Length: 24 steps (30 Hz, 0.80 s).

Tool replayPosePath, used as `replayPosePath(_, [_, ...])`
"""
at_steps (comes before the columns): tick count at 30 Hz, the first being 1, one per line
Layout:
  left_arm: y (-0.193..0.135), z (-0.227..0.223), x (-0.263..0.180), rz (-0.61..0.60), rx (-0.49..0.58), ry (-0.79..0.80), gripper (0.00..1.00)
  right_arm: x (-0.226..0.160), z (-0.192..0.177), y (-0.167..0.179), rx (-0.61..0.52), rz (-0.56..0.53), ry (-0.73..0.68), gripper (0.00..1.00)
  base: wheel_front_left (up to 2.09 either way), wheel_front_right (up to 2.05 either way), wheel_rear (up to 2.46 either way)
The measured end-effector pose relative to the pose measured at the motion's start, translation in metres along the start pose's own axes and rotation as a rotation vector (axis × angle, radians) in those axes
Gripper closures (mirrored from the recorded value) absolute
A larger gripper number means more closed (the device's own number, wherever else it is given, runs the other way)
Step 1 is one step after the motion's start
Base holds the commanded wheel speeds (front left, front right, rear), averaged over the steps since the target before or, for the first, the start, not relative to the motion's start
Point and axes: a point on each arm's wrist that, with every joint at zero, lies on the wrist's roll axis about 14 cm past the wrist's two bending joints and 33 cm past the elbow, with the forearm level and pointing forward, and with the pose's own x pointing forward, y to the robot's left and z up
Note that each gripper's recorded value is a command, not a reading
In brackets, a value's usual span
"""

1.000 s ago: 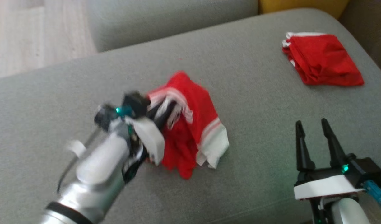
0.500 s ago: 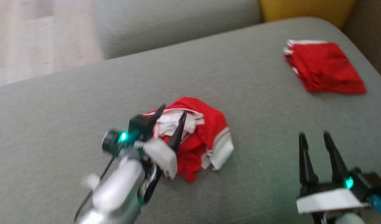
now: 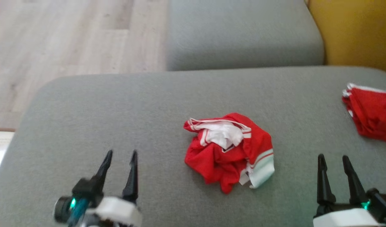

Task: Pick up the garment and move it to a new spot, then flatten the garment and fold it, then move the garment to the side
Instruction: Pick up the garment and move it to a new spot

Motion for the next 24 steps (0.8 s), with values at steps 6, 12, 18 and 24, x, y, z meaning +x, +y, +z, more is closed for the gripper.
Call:
replayPosePath(6, [0.016, 0.01, -0.028, 0.084, 0.021, -0.046, 0.0, -0.005, -0.004, 0.008, -0.005, 0.027, 0.015, 0.0, 0.0, 0.0, 0.0])
replayPosePath(12, [0.016, 0.025, -0.033, 0.089, 0.036, -0.1, 0.0, -0.01, -0.011, 0.013, -0.015, 0.041, 0.035, 0.0, 0.0, 0.0, 0.0])
replayPosePath(18, [0.018, 0.028, -0.032, 0.08, 0.041, -0.111, 0.0, -0.013, -0.013, 0.021, -0.012, 0.064, 0.042, 0.0, 0.0, 0.0, 0.0])
replayPosePath(24, [0.019, 0.027, -0.033, 0.074, 0.053, -0.11, 0.0, -0.02, -0.019, 0.022, -0.009, 0.068, 0.059, 0.0, 0.0, 0.0, 0.0])
